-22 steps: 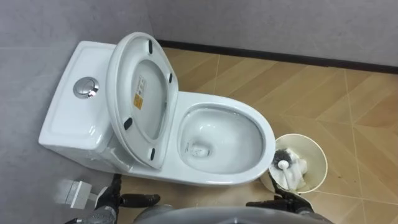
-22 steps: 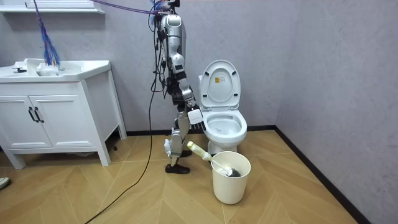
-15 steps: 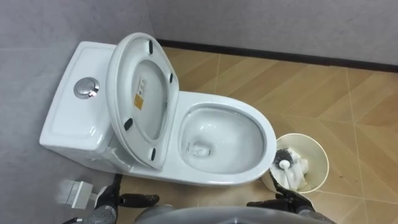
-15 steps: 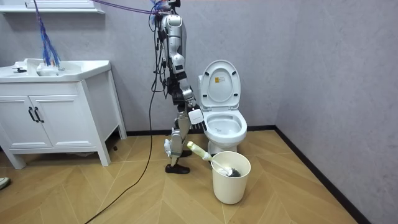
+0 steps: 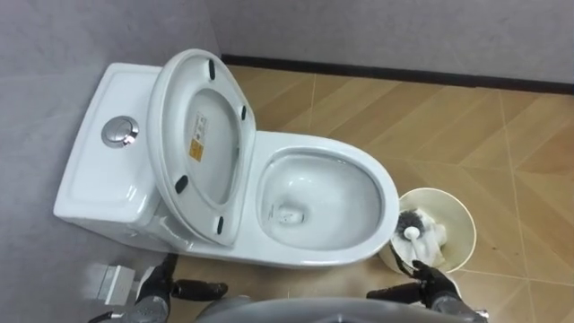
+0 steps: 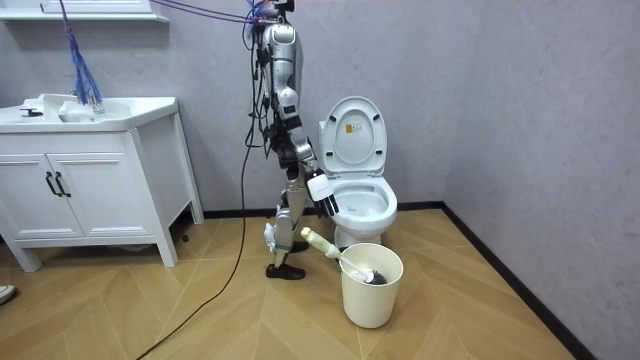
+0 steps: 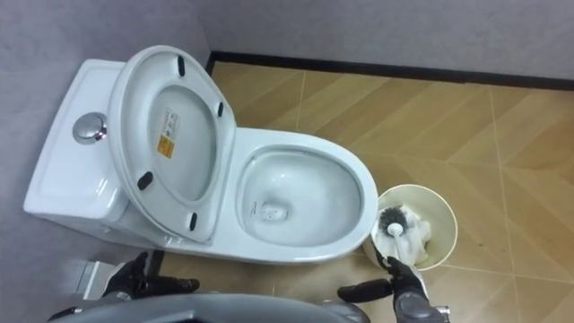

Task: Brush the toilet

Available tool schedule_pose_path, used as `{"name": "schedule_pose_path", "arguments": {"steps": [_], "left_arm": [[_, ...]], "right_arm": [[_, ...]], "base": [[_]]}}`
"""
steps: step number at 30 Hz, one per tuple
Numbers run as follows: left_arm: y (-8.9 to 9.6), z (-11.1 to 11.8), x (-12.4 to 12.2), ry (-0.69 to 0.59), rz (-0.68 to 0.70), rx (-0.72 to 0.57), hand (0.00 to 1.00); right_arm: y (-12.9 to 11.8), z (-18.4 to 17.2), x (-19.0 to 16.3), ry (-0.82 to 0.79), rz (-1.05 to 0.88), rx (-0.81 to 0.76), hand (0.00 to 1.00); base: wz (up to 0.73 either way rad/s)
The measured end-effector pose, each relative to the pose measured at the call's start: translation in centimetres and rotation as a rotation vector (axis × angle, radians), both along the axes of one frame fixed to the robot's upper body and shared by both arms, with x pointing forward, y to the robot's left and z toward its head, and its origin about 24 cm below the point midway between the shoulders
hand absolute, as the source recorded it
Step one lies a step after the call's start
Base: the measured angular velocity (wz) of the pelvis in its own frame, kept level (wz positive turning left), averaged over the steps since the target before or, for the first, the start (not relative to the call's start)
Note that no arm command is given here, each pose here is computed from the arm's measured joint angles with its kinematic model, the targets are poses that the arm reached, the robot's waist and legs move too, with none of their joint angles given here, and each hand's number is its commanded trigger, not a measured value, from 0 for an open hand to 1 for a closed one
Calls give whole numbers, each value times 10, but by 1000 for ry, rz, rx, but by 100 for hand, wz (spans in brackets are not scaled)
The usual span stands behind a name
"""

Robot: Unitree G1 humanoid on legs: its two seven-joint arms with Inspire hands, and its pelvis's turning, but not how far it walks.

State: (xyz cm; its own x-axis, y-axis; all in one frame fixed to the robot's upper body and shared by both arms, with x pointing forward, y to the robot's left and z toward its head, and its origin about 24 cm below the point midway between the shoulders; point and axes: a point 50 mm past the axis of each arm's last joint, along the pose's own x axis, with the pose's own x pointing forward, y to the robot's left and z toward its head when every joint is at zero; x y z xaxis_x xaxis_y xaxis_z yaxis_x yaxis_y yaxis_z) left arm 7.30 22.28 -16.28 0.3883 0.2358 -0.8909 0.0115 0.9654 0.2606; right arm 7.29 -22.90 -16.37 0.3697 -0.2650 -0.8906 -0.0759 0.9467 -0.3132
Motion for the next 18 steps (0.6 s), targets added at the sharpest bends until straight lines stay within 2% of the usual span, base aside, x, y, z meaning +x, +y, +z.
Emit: {"name": "schedule_pose_path", "arguments": {"steps": [10, 18], "left_arm": [[0, 2, 6, -50, -14, -3, 0], [1, 6, 30, -83, -56, 4, 0]], "right_arm": [[-12, 15, 35, -163, 43, -183, 0], [-22, 32, 78, -294, -28, -294, 0]], "base": [[-7], [1]]}}
